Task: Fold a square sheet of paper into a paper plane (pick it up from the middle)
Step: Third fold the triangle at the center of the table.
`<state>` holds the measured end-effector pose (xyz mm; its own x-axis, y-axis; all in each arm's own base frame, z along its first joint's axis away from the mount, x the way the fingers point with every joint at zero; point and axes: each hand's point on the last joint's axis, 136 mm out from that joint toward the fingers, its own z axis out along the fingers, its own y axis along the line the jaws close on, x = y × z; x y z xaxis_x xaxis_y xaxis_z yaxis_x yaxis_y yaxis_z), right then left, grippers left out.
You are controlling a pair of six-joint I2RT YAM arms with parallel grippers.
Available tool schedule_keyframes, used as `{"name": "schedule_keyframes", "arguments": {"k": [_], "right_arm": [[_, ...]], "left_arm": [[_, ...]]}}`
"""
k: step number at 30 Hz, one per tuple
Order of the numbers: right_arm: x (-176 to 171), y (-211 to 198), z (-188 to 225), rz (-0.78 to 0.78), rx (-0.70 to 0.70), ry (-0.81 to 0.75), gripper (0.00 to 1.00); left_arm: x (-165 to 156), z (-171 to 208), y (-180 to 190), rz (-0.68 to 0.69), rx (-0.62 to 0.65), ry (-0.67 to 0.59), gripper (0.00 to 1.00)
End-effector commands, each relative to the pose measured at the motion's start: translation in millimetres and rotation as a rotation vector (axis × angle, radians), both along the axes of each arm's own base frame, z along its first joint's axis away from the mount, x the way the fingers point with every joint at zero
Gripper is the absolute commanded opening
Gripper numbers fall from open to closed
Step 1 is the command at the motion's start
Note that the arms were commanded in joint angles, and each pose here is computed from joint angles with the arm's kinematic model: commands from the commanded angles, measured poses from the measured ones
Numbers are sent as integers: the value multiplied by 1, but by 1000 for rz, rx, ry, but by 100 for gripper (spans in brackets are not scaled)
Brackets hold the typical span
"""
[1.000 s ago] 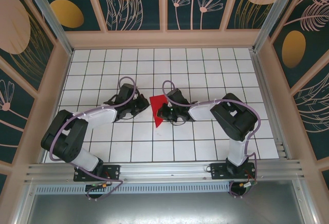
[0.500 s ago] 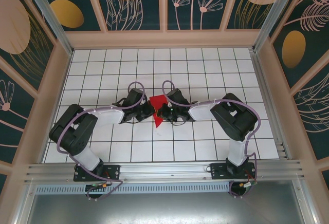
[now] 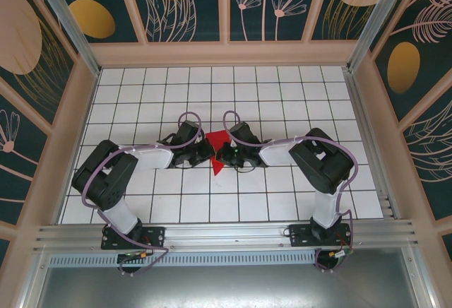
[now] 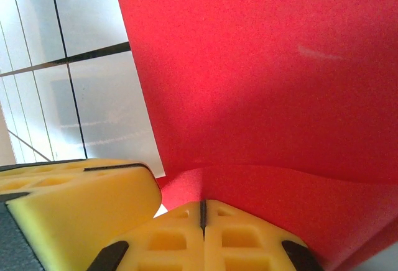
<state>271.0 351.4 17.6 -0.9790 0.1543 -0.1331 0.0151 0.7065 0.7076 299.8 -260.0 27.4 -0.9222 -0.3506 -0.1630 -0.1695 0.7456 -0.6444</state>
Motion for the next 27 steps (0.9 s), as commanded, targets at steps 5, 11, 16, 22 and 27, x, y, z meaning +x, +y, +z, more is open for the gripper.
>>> {"name": "schedule_keyframes", "arguments": {"k": [5,11,16,22,27], "right_arm": [[-20,-19,-25,4,-74,75,0],[-20,-16,-21,5,-50,72,0],[-15,-11,-5,6,5,44,0],[-3,-5,34,20,114,-44,0],[3,-15,34,16,110,-51,0]], "left_arm": [[-4,-20,3,-11,62,29,0],[-5,-26,8,-6,98,37,0],[-14,-39,18,-8,173,66,0],[-38,-66,48,-9,335,122,0],[-48,-76,59,-27,387,142,0]]}}
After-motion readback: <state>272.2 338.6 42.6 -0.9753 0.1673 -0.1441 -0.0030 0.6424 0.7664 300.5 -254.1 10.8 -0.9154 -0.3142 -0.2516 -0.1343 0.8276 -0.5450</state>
